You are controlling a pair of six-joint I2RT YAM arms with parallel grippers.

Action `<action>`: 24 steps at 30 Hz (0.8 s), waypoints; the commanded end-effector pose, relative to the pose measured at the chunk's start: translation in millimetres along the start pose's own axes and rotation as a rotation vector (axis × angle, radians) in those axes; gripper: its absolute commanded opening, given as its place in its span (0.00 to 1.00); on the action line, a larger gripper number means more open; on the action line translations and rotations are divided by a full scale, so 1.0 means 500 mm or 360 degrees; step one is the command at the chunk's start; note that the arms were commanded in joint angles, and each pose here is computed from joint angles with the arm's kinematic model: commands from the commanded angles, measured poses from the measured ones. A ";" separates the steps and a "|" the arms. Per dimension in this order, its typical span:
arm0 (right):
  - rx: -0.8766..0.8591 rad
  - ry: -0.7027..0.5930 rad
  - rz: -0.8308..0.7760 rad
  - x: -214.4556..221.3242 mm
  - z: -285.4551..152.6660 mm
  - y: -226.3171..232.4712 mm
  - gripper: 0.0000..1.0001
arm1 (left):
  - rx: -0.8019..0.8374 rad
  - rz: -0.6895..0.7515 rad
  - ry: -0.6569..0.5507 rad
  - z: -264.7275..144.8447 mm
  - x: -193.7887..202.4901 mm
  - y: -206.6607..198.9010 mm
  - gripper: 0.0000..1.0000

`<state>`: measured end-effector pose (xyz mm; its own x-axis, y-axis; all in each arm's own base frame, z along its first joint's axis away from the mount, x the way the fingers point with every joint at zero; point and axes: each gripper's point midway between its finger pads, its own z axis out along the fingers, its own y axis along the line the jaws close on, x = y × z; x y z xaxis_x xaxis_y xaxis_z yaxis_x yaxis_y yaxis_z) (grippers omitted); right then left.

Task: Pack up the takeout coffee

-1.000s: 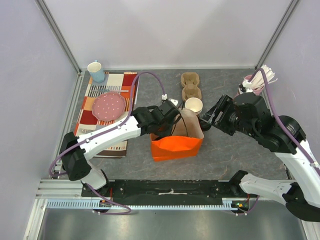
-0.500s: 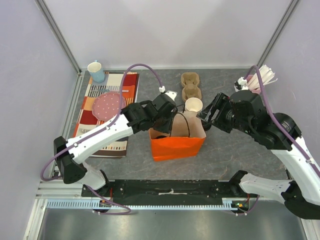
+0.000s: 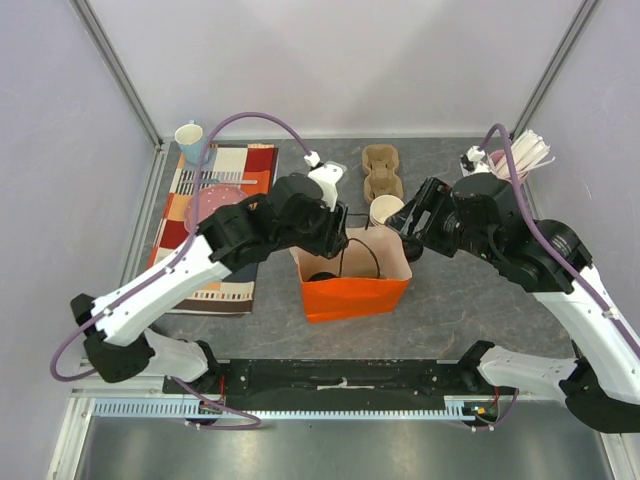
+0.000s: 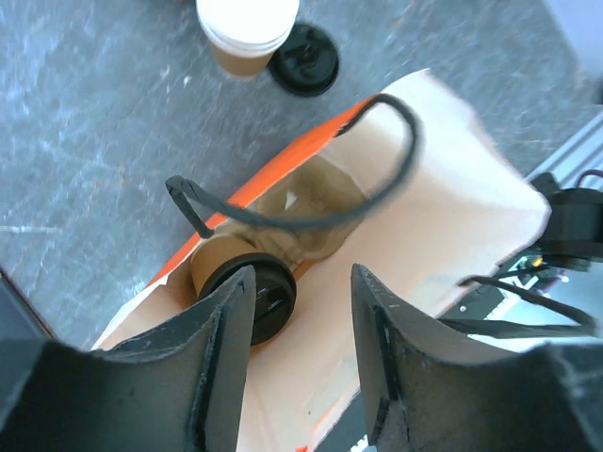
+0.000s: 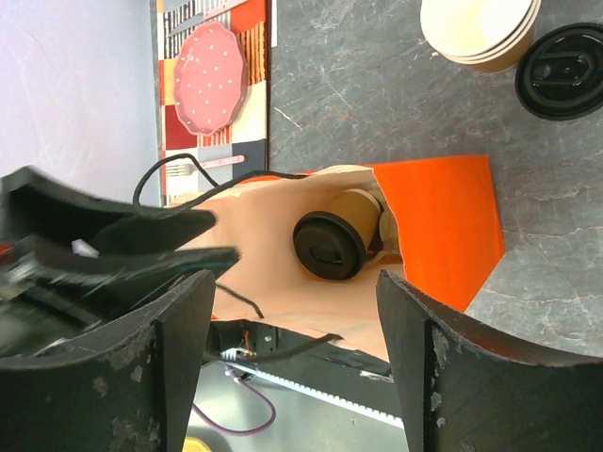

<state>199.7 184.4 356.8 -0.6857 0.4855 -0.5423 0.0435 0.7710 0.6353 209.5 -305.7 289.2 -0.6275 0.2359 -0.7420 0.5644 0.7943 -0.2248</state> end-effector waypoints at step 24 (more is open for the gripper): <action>-0.0104 -0.0248 -0.0081 -0.110 0.054 0.099 0.85 | -0.0212 0.0355 -0.0997 -0.234 -0.250 0.066 0.63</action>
<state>244.1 208.5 367.2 -0.6460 0.4607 -0.6086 0.0024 0.7985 0.6020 230.9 -263.9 403.6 -0.1747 0.1202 -0.9773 0.6273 0.7786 -0.0163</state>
